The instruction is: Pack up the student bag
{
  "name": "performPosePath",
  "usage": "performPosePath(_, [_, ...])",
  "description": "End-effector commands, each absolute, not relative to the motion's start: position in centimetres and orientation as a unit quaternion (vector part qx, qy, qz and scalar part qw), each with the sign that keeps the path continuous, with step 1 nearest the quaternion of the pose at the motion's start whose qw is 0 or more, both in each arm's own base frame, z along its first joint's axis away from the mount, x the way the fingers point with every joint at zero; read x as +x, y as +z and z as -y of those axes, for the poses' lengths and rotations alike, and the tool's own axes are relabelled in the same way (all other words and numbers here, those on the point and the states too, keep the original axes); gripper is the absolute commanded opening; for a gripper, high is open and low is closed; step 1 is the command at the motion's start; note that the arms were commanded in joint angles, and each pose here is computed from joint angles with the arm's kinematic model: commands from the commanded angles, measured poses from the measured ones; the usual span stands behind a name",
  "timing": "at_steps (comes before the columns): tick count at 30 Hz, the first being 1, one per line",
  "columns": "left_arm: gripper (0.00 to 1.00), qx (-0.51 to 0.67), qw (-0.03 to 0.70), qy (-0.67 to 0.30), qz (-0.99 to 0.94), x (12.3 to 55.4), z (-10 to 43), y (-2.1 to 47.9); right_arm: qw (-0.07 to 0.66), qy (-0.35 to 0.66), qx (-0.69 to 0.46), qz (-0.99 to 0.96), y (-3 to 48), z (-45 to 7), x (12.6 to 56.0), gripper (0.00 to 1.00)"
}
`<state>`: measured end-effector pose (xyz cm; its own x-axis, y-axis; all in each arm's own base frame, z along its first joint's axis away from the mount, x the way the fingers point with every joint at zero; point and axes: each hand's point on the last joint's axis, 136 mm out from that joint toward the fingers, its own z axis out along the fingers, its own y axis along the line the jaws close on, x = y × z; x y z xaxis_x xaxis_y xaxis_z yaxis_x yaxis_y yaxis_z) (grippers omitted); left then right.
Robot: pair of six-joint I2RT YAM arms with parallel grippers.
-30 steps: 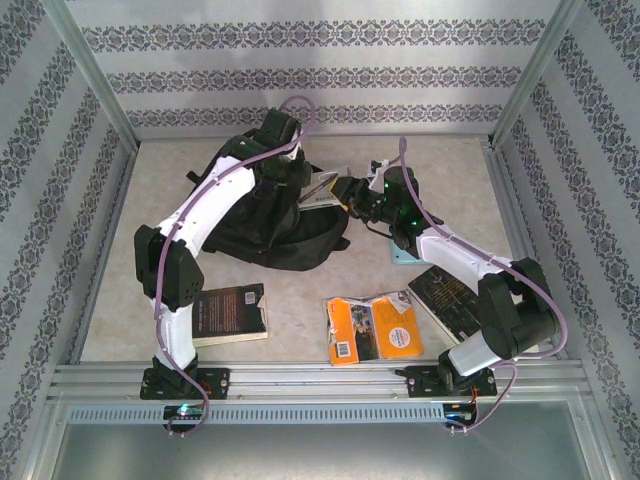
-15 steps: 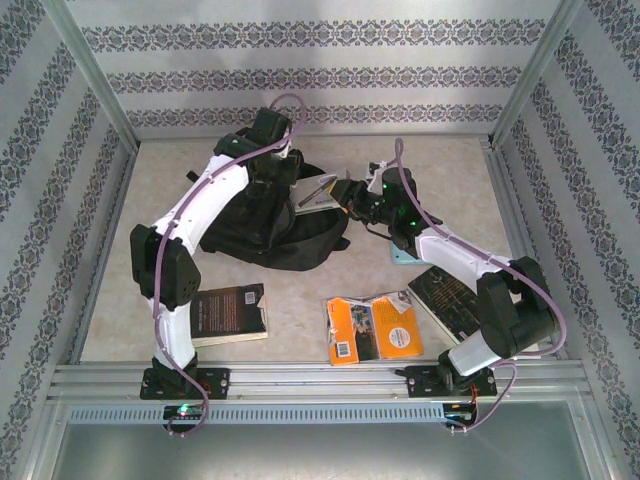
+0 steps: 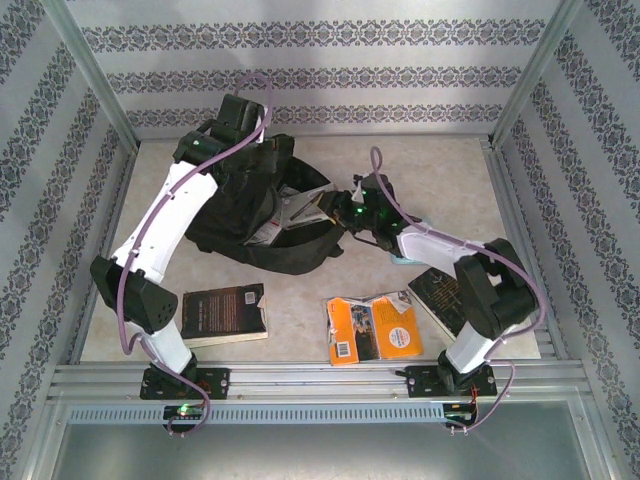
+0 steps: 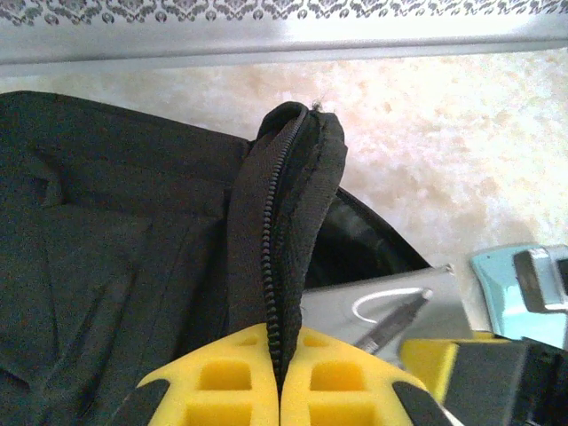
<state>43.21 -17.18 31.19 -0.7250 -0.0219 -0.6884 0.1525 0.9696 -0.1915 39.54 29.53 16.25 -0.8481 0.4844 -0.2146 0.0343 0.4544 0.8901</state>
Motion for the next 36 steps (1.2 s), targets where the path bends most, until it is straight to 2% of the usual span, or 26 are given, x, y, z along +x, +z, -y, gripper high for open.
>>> performPosePath(1, [0.00, 0.032, 0.409, -0.133, -0.902, 44.1, 17.2, 34.3, 0.260, 0.549, 0.154, -0.779, 20.8, -32.7, 42.1, 0.37])
performPosePath(13, [0.00, 0.021, 0.436, -0.156, -0.886, 45.6, 17.5, 36.6, 0.256, 0.579, 0.249, -0.733, 17.8, -41.1, 49.2, 0.46])
performPosePath(15, [0.00, 0.014, 0.435, -0.160, -0.886, 46.0, 17.1, 36.7, 0.261, 0.583, 0.237, -0.732, 17.7, -42.7, 50.0, 0.52])
performPosePath(18, [0.00, 0.006, 0.430, -0.165, -0.888, 46.7, 16.7, 36.4, 0.260, 0.581, 0.213, -0.741, 17.4, -44.5, 50.4, 0.68])
performPosePath(20, [0.00, 0.001, 0.425, -0.169, -0.889, 47.0, 16.5, 36.0, 0.262, 0.569, 0.198, -0.754, 17.2, -44.5, 49.9, 0.75])
performPosePath(27, [0.00, -0.009, 0.404, -0.183, -0.896, 48.1, 16.0, 33.6, 0.282, 0.459, 0.064, -0.840, 18.2, -41.3, 46.3, 0.81])
performPosePath(36, [0.00, -0.003, 0.338, -0.230, -0.912, 48.6, 18.5, 27.8, 0.318, 0.402, -0.059, -0.857, 22.0, -35.4, 41.2, 0.81])
